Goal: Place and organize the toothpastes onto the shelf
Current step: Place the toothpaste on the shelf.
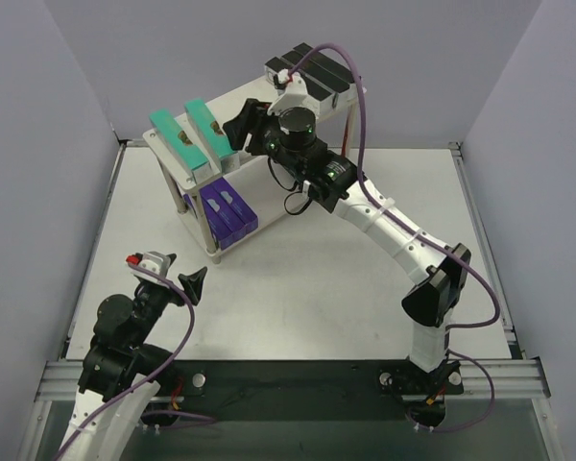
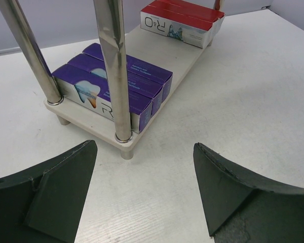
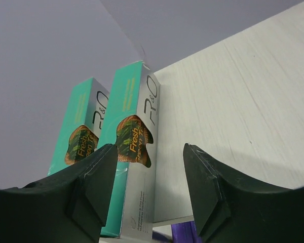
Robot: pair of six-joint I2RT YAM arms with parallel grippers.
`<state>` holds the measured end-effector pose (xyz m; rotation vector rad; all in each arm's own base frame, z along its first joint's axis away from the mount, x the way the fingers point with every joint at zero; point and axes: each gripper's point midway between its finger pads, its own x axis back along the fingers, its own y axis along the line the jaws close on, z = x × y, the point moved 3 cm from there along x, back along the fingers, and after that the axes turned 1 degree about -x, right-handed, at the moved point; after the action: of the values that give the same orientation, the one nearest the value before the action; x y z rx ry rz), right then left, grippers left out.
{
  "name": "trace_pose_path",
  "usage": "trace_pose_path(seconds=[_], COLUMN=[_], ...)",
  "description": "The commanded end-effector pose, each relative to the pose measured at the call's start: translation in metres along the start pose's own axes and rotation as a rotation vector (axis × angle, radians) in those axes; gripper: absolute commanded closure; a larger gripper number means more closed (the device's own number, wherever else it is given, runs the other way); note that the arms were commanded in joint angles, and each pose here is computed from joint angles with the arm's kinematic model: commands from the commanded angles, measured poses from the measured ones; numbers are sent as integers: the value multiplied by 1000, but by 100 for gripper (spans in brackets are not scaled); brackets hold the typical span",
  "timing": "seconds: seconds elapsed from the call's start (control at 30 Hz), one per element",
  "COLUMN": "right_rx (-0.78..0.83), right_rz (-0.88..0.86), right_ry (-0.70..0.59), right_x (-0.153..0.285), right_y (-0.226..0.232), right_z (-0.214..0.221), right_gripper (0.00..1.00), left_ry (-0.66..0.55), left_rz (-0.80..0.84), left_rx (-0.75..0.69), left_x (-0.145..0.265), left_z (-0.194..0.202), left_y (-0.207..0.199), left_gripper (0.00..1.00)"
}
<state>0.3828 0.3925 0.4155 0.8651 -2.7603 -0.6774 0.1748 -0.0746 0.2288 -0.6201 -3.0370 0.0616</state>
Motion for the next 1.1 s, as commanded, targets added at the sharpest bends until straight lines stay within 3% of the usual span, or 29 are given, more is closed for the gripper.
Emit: trace_pose_path(seconds=[0.0,1.07], right_rx=[-116,-222], right_rz=[-81,-252], right_ry=[-66,59], right_x=[-9,-34], right_y=[20,40], right_z=[-19,10], right_gripper=[45,64], left_ry=[-42,-40], left_rz=[3,12], left_rx=[-16,-15], left_x=[0,0], left_z=[-13,-13], left_y=[0,-1], left_gripper=[12,12])
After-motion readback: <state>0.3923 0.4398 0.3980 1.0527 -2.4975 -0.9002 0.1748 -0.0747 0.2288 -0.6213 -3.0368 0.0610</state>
